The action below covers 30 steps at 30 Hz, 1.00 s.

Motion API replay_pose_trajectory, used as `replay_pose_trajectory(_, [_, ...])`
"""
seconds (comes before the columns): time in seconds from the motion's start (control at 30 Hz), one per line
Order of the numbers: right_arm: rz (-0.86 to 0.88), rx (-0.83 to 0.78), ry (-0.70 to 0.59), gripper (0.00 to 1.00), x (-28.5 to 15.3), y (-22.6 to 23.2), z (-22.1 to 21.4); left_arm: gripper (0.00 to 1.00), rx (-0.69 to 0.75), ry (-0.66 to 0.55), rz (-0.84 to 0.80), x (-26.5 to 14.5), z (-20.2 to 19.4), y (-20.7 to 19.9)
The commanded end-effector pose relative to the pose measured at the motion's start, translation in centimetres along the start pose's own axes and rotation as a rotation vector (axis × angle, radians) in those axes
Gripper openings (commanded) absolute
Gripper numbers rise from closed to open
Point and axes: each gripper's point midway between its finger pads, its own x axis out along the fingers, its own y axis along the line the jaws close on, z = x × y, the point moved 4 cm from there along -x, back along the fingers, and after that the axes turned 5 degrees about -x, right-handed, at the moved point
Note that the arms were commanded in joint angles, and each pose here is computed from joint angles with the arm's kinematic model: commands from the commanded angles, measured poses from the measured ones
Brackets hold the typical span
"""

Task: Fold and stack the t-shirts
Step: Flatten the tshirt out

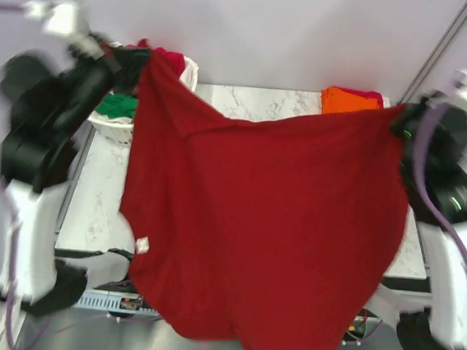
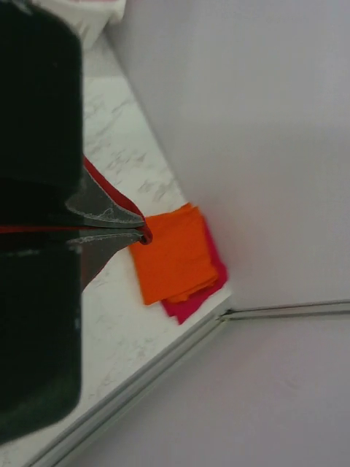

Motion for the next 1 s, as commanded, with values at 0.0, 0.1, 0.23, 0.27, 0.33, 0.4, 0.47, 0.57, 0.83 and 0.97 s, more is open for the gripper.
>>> replay_pose_trajectory(0.0, [-0.183,-0.182,0.284,0.0,8.3,0.8,-10.8,0.02,-0.028,0.381,0.251,12.2,-13.3,8.4])
replay_pose_trajectory(0.1, [-0.231,-0.165,0.459,0.0,15.5,0.1,-18.5,0.02,-0.029,0.462,0.285,17.9,-17.1,10.8])
replay_pose_trajectory(0.23, [-0.333,-0.196,0.631,0.98,21.6,-2.8,-23.9,0.73,-0.091,0.708,0.32,23.9,-26.8,14.3])
replay_pose_trajectory(0.27, [-0.331,-0.208,0.636,0.98,22.2,-2.7,-24.2,0.91,-0.116,0.683,0.329,24.0,-26.2,14.0])
replay_pose_trajectory(0.33, [-0.302,-0.218,0.619,0.98,22.3,-2.4,-23.6,0.96,-0.128,0.719,0.368,23.2,-27.7,14.7])
replay_pose_trajectory(0.4, [-0.283,-0.204,0.597,0.98,21.8,-2.2,-22.6,0.99,-0.119,0.685,0.366,22.6,-27.1,14.4])
replay_pose_trajectory(0.47, [-0.238,-0.171,0.579,0.98,21.0,-1.5,-21.5,0.99,-0.104,0.653,0.357,21.9,-25.3,13.9])
replay_pose_trajectory(0.57, [-0.134,-0.122,0.579,0.98,19.8,-0.1,-20.9,0.98,-0.075,0.661,0.347,20.6,-24.6,13.2])
replay_pose_trajectory(0.83, [0.355,-0.072,0.692,0.98,15.4,8.3,-26.4,0.89,0.016,0.776,0.352,12.5,-26.5,9.9])
replay_pose_trajectory(0.97, [0.588,-0.21,0.725,0.96,14.0,15.6,-29.4,0.88,-0.065,0.888,0.386,5.7,-33.0,10.5])
